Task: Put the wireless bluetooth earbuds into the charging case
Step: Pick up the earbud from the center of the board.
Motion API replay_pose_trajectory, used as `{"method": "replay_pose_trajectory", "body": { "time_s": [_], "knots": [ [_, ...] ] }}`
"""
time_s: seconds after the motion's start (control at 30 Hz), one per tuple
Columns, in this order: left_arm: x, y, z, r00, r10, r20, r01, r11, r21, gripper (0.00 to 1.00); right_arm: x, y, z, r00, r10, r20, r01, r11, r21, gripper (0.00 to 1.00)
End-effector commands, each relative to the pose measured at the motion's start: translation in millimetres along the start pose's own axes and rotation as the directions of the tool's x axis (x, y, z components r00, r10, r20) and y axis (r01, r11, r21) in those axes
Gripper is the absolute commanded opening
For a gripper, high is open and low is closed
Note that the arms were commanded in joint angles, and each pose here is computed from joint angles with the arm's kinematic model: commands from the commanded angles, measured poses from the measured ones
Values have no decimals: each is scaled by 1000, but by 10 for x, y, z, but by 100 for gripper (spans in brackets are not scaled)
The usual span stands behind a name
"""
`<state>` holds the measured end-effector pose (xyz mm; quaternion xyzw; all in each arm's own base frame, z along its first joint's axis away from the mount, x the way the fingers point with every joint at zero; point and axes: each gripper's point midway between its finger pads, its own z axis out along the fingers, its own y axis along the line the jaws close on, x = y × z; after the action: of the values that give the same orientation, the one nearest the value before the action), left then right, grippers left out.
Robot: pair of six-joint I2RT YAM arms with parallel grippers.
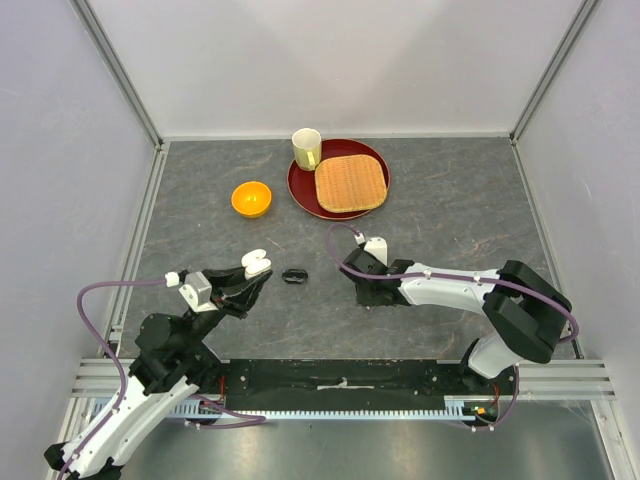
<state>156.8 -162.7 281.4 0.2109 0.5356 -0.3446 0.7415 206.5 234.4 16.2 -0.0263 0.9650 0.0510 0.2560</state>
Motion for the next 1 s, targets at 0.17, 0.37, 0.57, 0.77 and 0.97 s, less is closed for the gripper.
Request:
{"method": "replay_pose_trajectory", "body": {
  "time_s": [0.17,0.37,0.57,0.77,0.97],
  "knots": [
    [-246,2,-54,994,-23,106,24,1000,-11,2,66,-3,22,998,34,-59,-33,999,12,39],
    [-246,5,-54,994,-22,106,23,1000,-12,2,73,1,20,996,30,-85,-30,1000,3,39],
    [-227,7,-52,994,-23,103,24,1000,-12,2,58,-6,-6,996,22,-90,-21,1000,8,39],
    [-216,10,-51,995,-25,102,26,1000,-14,2,38,-59,-31,996,9,-84,-6,999,31,39],
    [-209,13,-50,995,-26,100,28,999,-16,2,49,-63,-19,996,4,-89,0,999,37,39]
  ]
}}
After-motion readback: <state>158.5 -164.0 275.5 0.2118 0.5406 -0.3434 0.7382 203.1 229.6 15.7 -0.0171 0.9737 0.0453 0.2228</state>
